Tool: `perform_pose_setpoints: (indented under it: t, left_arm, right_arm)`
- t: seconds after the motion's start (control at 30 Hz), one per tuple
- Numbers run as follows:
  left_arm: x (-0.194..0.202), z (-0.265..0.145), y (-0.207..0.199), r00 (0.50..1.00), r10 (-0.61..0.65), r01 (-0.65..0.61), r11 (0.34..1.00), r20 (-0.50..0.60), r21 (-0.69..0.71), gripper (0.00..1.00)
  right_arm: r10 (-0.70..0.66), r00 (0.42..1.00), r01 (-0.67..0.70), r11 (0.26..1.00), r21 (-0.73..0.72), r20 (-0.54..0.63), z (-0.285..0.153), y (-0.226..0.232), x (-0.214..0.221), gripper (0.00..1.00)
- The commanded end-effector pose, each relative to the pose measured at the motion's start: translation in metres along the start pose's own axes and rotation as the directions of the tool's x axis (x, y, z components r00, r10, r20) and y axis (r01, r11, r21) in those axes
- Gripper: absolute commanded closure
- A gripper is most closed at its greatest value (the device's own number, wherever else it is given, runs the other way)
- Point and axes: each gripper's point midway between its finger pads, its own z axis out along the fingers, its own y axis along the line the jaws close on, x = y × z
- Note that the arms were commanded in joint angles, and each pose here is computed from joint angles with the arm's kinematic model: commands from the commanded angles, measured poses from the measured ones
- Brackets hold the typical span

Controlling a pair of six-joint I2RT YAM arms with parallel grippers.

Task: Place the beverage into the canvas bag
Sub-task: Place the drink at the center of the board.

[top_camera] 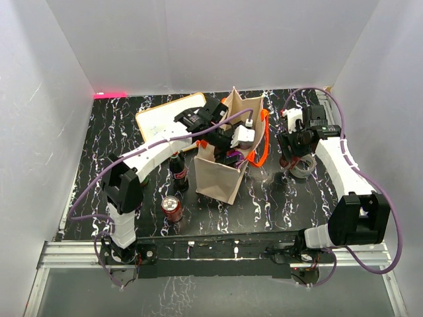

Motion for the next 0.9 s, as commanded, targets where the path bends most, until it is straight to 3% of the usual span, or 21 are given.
perform_pose_setpoints:
  t: [0.0,0.27,0.47,0.87]
  left_arm:
    - [-0.014,0.013,-0.011,0.996,0.012,-0.020,0.996,0.088,0.087,0.06]
    - [-0.008,0.035,-0.013,0.997,0.002,-0.012,0.992,0.077,0.128,0.09]
    - [-0.007,0.044,-0.020,0.997,-0.005,-0.008,0.984,0.078,0.177,0.13]
    - [0.021,0.053,-0.029,1.000,0.026,-0.027,0.971,0.007,0.239,0.16]
  right_arm:
    - [-0.005,0.996,0.002,0.999,0.033,0.091,-0.011,-0.003,-0.015,0.92]
    - [0.002,0.995,-0.005,1.000,0.024,0.101,-0.011,0.003,-0.006,0.92]
    - [0.011,0.995,-0.004,0.997,-0.072,0.101,-0.010,0.024,0.002,0.92]
    - [-0.150,0.982,0.166,0.976,-0.144,0.112,0.016,0.059,0.021,0.92]
